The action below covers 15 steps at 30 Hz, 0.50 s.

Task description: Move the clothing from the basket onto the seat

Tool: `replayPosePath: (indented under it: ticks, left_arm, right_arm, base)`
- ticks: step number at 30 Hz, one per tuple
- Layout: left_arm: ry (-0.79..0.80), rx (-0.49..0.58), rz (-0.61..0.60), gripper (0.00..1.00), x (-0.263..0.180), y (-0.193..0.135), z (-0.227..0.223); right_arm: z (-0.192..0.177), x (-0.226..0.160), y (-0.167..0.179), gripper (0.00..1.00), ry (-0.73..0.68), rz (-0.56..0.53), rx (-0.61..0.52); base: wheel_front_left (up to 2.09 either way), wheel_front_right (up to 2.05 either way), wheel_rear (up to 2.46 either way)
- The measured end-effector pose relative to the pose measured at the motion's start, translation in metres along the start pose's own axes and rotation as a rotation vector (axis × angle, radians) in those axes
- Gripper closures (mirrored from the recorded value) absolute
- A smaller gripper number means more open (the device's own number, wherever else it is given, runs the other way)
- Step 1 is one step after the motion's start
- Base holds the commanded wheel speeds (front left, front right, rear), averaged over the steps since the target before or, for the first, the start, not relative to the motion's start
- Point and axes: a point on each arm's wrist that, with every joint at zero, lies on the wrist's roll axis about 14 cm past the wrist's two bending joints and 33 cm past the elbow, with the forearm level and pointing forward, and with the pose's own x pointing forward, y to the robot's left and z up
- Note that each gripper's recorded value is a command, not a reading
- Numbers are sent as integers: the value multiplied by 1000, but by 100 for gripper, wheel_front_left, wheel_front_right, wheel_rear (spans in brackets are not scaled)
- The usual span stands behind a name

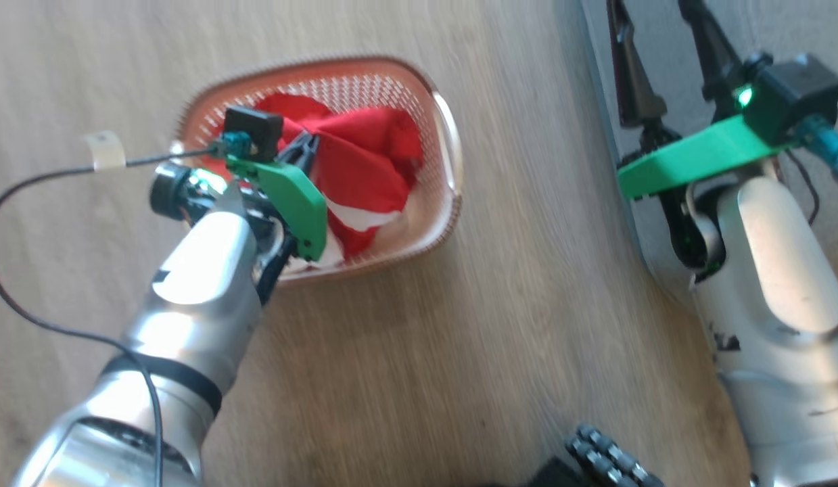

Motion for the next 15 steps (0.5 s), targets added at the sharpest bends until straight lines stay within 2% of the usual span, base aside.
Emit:
replayPosePath:
  ticks: [15]
  left_arm:
    - [-230,-5,75,100,-82,-18,81]
  right_arm:
    - [37,-45,30,0,-40,45,43]
  base:
    - [0,0,0]
